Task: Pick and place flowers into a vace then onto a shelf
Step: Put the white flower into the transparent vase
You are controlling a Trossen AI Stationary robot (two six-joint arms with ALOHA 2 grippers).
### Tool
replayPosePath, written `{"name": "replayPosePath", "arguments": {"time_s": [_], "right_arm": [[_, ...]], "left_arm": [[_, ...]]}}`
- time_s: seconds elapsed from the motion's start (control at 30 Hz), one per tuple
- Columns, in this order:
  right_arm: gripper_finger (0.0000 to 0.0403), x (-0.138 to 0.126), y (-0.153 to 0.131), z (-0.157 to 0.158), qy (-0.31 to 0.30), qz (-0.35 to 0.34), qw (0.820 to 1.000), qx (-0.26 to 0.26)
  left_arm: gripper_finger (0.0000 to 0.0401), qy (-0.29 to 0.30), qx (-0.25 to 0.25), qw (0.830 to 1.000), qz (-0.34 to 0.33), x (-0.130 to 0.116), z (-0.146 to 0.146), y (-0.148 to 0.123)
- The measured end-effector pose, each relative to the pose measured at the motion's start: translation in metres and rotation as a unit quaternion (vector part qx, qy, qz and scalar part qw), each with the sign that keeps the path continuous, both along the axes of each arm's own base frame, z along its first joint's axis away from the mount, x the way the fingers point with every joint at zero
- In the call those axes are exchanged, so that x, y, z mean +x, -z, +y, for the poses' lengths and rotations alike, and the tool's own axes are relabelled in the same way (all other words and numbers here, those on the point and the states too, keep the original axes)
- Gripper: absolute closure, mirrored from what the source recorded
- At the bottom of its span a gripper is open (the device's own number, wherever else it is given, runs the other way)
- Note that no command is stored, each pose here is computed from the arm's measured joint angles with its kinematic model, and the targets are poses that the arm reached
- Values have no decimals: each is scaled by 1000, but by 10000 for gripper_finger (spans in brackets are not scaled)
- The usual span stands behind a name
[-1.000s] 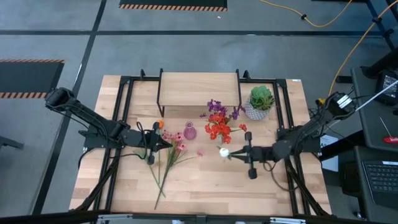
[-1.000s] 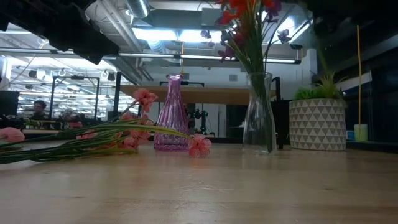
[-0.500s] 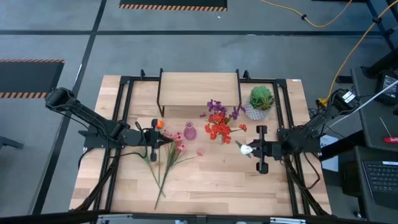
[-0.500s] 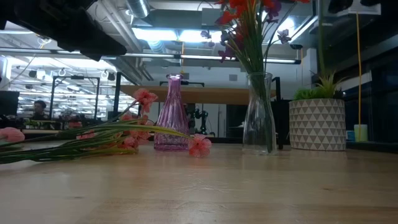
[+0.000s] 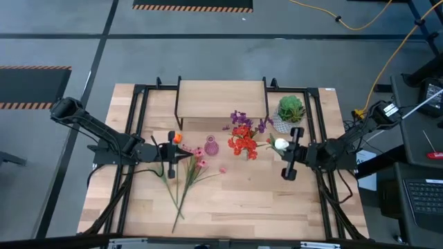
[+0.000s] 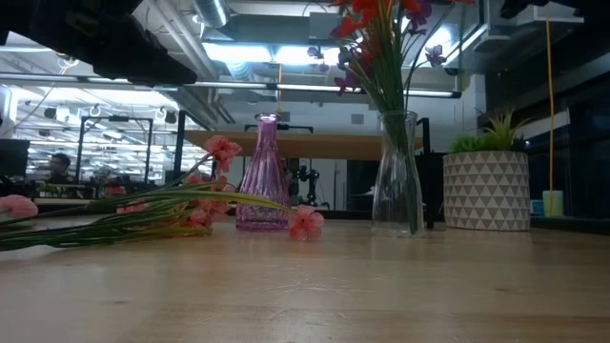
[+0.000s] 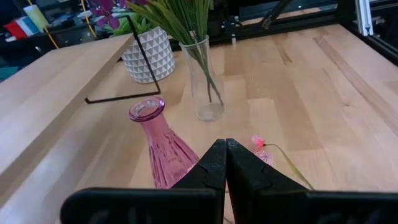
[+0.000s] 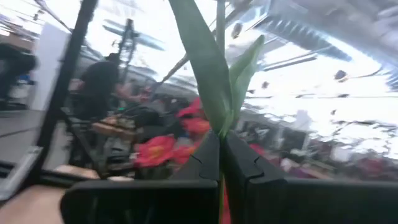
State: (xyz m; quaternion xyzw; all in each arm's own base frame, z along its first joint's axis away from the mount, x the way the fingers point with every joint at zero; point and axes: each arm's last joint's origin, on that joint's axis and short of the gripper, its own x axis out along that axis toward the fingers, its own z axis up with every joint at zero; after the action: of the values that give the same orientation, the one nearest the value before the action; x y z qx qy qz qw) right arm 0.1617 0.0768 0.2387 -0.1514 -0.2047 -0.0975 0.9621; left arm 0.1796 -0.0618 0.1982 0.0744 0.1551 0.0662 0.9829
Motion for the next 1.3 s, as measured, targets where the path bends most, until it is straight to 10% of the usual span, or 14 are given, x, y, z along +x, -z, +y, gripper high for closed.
{"name": "replayPosePath", "arguments": {"time_s": [0.27,1.3], "right_arm": [[403,0,-5,-10,57,-18,998,-4],[403,-11,-23,-6,-60,-134,988,-41]], "left_arm": [[397,1,-1,1000,0,0,0,0],[397,1,0,1000,0,0,0,0]]}}
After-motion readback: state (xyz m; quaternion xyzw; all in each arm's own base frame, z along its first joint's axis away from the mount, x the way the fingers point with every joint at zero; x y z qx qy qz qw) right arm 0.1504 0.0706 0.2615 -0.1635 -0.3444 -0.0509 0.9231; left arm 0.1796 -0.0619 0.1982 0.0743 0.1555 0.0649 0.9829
